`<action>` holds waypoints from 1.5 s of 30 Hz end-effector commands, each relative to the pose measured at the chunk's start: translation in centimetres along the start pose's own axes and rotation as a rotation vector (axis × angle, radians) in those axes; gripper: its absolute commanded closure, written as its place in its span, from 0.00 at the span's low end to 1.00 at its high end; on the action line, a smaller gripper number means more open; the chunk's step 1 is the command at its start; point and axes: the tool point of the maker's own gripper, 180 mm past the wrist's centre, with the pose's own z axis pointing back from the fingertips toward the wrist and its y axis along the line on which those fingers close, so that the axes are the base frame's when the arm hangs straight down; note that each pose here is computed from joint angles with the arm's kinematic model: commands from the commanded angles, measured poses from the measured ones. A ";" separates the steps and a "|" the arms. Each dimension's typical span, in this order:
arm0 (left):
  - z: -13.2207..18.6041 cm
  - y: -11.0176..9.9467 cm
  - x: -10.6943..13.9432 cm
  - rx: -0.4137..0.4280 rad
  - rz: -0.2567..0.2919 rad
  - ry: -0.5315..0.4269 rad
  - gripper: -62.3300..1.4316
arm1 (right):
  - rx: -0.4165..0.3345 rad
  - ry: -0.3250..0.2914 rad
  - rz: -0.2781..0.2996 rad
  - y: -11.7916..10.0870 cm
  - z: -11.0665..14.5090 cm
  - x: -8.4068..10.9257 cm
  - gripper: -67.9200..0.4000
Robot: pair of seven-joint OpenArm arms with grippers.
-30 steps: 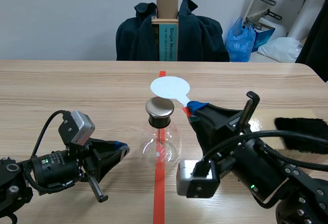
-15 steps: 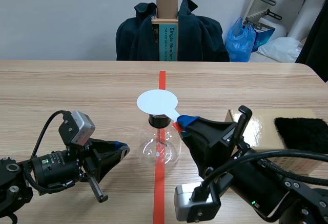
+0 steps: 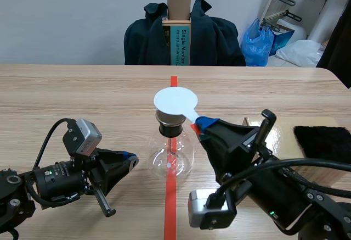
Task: Do the electroscope experiment.
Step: 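Move the plate toward and away from the electroscope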
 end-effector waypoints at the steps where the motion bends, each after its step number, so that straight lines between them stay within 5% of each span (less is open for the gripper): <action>1: -0.3 0.2 1.4 0.005 -0.007 -0.049 0.93 | -0.029 0.035 0.018 -0.9 -0.2 -1.1 0.98; 15: -0.3 0.2 1.4 0.005 -0.007 -0.049 0.93 | -0.026 0.301 0.012 -0.9 0.6 -5.8 0.98; 24: -0.3 0.2 1.4 0.005 -0.007 -0.049 0.93 | -0.022 0.341 0.011 -0.8 0.8 -6.5 0.98; 29: -0.3 0.2 1.4 0.005 -0.007 -0.049 0.93 | -0.022 0.292 0.011 -0.8 0.6 -5.7 0.98; 45: -0.3 0.2 1.4 0.005 -0.007 -0.049 0.93 | -0.017 0.000 0.024 -0.7 -0.2 -0.5 0.98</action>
